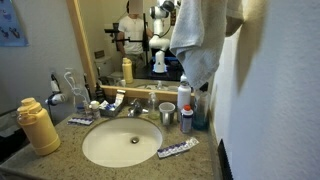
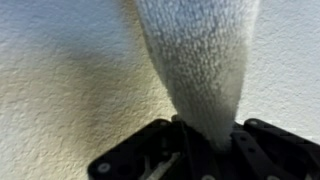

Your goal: Take the towel hanging to the wall and use it to wipe the counter

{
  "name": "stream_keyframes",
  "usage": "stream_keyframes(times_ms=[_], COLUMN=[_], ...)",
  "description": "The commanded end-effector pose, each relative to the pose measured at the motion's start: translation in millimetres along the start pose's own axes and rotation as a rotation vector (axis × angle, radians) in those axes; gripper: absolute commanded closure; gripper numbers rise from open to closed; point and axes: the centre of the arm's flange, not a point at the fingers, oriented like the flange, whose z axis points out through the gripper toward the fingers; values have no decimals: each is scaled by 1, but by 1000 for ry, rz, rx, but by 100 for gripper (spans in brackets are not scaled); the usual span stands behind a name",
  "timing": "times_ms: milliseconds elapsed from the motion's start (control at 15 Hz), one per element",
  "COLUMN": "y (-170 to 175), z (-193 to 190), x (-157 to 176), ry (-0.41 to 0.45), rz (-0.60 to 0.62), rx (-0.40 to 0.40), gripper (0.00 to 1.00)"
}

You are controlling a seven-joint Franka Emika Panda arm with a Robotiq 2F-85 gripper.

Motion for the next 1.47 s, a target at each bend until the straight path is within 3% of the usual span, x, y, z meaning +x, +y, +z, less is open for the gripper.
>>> stream_keyframes(times_ms=[0,667,1400], y=[-9,-41,-41], z=[22,48,69], x=[15,8,6], ry=[-8,-22,-30], rz=[16,-16,-15], rx=[-38,-46,-81], gripper=[97,97,97])
